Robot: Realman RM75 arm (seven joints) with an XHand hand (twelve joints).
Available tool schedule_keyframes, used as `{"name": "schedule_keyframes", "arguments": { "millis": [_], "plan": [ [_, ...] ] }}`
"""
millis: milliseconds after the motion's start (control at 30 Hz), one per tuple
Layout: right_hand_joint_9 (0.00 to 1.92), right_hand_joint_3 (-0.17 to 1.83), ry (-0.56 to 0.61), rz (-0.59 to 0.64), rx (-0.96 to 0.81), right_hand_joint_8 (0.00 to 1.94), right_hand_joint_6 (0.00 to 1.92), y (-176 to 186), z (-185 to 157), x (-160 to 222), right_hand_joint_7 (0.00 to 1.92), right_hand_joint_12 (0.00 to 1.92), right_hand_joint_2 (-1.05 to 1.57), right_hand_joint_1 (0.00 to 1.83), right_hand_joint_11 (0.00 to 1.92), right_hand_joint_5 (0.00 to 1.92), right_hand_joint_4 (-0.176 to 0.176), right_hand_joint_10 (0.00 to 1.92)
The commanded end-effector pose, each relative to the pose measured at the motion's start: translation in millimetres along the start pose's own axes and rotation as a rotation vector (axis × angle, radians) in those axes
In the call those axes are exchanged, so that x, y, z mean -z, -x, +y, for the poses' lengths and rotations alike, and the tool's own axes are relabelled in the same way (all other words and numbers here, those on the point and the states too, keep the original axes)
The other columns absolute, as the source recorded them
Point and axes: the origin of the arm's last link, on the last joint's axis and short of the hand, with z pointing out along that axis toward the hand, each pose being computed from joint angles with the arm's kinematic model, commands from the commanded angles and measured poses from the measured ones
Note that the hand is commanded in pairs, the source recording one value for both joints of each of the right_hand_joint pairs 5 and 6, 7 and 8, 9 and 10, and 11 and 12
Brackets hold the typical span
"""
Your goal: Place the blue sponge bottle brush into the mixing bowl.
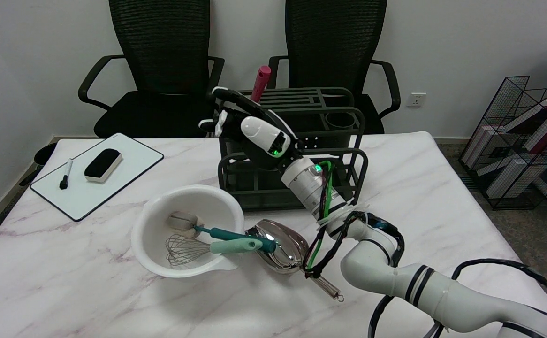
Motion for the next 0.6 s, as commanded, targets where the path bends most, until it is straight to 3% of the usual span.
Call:
{"name": "schedule_keyframes", "arguments": {
  "millis": [33, 300, 600],
  "plan": [
    [1.22, 1.06, -0.150, -0.088, 0.060, 1.18, 0.70, 3.7, -44.9, 1.4, 1.18, 0.87, -0.04, 1.20, 0.87, 0.70, 0.000, 1.22],
    [1.27, 0.97, -0.221, -0.123, 0.171, 1.22, 0.76, -6.4, -92.3, 17.4, 1.22, 0.89, 0.08, 1.16, 0.89, 0.76, 0.000, 1.27],
    [1.31, 0.90, -0.296, -0.012, 0.254, 1.25, 0.79, -43.0, -124.4, 73.0, 1.25, 0.95, 0.26, 1.13, 0.95, 0.79, 0.000, 1.31]
  ]
}}
